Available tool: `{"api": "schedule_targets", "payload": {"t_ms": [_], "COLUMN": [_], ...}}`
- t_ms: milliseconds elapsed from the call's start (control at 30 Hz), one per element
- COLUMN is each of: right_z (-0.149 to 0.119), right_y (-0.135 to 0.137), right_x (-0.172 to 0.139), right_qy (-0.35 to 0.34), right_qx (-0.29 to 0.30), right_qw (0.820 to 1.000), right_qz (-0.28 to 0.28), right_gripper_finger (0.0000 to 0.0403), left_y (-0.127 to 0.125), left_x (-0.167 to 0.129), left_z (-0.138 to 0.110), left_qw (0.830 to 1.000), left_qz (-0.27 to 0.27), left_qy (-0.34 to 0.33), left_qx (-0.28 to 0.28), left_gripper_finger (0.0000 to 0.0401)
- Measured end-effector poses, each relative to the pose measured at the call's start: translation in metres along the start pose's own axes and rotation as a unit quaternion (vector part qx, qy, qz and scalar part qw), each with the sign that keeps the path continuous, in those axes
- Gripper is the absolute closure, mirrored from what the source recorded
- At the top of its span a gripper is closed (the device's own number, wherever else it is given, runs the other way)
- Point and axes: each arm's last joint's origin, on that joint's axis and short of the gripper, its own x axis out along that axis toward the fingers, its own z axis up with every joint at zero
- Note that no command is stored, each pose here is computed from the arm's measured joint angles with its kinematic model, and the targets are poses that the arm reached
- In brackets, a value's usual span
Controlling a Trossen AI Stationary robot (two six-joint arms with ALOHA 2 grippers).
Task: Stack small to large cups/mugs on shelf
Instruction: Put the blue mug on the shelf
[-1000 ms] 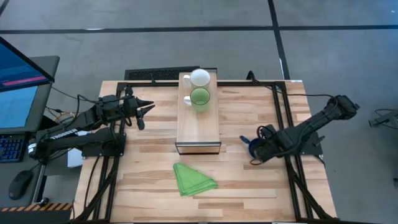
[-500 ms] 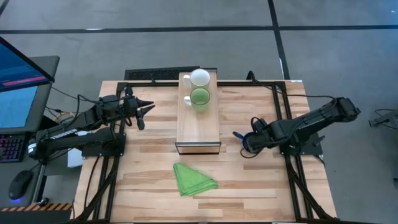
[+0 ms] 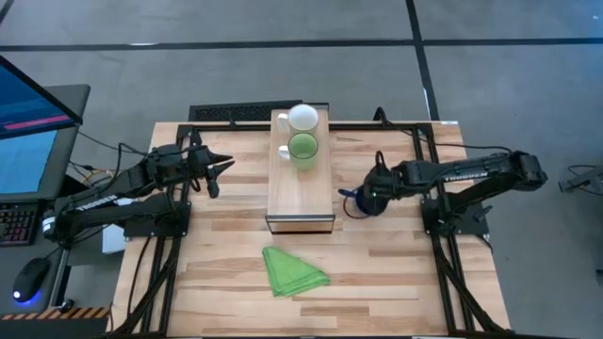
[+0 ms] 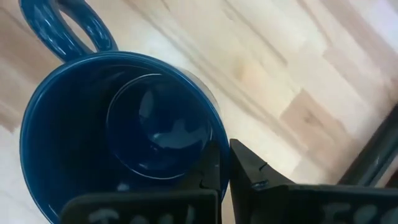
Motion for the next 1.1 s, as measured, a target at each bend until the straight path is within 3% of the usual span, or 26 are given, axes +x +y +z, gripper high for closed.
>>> {"api": "schedule_targets", "payload": {"t_ms": [400, 1100], "right_z": [0.022, 0.045], "right_y": [-0.019, -0.031], "right_x": [0.002, -0.069], "right_qy": [0.006, -0.006], "right_qx": [-0.038, -0.059], "right_qw": [0.999, 0.998], "right_qz": [0.019, 0.024], "right_gripper_finger": [0.0381, 0.0381], "left_y": [0.000, 0.000], "left_x": [0.000, 0.000], "left_z": [-0.002, -0.002], "left_qw": [1.000, 0.999], "left_qz": [0.003, 0.003], "left_qy": [0.011, 0.011], "left_qx": [-0.013, -0.033], "left_gripper_finger": [0.0338, 0.0338]}}
